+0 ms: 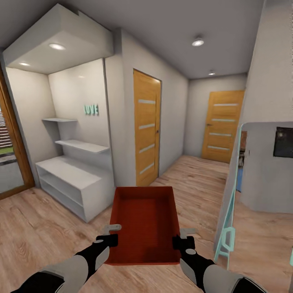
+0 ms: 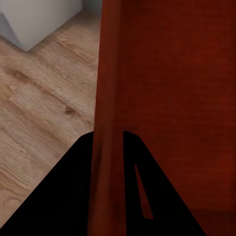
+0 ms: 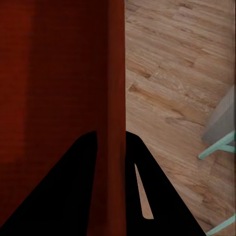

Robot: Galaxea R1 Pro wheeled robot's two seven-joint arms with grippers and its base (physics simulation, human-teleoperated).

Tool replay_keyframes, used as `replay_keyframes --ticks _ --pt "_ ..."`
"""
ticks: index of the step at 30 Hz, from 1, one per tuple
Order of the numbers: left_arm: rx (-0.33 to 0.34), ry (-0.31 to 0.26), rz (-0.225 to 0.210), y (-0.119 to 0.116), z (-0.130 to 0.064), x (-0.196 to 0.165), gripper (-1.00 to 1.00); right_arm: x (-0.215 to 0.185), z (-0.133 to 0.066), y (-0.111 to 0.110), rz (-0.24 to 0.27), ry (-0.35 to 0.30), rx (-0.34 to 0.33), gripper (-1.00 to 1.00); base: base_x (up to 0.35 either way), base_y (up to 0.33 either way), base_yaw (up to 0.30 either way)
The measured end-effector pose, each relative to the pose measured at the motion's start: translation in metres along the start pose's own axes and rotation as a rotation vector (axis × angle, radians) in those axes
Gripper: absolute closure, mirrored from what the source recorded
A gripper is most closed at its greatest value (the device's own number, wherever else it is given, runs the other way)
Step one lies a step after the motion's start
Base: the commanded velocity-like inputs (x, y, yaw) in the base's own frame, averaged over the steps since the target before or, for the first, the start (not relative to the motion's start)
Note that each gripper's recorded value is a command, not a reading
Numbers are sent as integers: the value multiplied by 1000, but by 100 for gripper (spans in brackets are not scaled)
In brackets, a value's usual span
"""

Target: Move the two storage containers from the living room to the garage. In the garage, place one container on the floor and stack the other container on top of it (either order is fine).

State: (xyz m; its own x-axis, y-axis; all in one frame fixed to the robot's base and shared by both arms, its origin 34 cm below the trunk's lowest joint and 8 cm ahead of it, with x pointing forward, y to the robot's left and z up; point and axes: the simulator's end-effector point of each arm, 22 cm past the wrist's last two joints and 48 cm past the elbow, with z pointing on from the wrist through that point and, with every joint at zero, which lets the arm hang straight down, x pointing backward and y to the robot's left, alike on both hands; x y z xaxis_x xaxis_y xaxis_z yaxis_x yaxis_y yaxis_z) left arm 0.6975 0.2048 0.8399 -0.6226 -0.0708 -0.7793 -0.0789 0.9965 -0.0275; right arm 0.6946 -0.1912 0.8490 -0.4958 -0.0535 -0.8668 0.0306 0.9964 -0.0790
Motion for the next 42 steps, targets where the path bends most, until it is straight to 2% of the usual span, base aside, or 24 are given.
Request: replay_keyframes --ticks 36,42 --pt "0 0 -1 0 0 0 100 0 0 0 -1 0 0 100 324 176 -280" --pt "0 0 -1 0 0 0 100 0 0 0 -1 0 0 100 324 169 -85"
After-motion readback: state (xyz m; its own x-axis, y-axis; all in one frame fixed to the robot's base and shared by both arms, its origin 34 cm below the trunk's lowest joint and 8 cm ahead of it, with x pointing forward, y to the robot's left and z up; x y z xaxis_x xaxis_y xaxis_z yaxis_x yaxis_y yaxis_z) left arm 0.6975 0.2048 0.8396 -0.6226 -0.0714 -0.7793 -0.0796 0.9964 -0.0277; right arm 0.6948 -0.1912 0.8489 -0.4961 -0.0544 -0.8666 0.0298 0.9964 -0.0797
